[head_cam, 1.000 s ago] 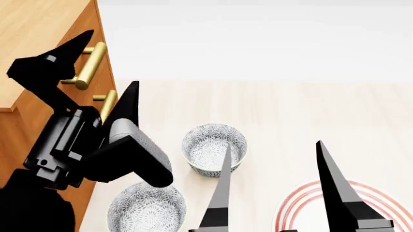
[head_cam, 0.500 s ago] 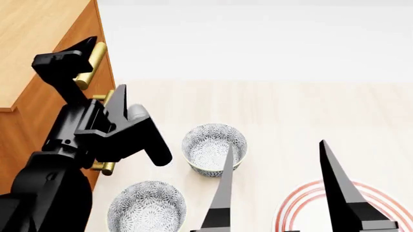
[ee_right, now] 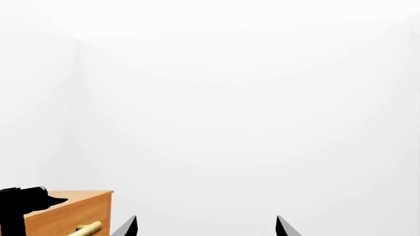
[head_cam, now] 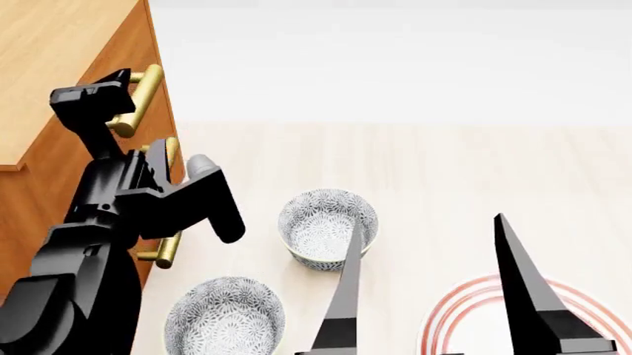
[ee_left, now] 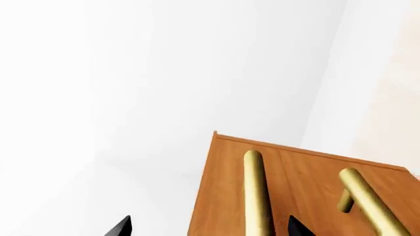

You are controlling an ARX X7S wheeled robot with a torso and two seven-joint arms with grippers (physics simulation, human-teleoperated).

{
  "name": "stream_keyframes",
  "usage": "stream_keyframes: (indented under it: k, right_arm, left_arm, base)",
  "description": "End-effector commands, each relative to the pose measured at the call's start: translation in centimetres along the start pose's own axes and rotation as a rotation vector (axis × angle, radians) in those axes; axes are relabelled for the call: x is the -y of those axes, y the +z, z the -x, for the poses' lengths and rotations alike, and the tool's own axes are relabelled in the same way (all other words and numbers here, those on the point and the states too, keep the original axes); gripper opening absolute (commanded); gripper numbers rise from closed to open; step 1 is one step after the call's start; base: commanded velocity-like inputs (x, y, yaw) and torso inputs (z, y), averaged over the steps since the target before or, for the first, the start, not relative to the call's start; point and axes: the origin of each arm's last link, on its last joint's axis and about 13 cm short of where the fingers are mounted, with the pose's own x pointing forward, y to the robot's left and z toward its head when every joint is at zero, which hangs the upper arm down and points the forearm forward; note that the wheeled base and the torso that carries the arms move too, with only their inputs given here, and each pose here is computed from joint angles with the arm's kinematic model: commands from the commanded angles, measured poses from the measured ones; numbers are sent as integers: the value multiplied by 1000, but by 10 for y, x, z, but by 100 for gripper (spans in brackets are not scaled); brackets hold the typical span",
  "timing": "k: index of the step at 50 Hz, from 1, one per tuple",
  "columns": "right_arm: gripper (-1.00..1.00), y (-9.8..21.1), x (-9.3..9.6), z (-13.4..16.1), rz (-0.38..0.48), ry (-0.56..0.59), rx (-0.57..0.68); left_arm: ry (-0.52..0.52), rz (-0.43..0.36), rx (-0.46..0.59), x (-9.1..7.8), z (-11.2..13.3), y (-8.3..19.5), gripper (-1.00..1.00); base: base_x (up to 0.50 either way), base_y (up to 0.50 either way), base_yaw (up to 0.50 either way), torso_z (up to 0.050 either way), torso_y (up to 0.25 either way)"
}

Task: Open the top drawer of the cabinet.

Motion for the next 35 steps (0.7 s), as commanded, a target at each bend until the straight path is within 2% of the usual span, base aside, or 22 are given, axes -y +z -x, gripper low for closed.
stream_keyframes:
  k: [1, 15, 35]
  right_arm:
    - [100, 0, 3, -4, 7, -12, 16]
    - [100, 1, 3, -3, 8, -15, 18]
    - [100, 0, 5, -3, 8, -22, 17]
  left_arm:
    - [5, -40, -23, 0, -13, -1, 100]
    - [10, -64, -44, 6, -20, -6, 100]
    - [13, -97, -67, 14, -44, -10, 100]
  base:
    - [0, 0, 0, 0, 0]
    - [0, 0, 0, 0, 0]
    - [0, 0, 0, 0, 0]
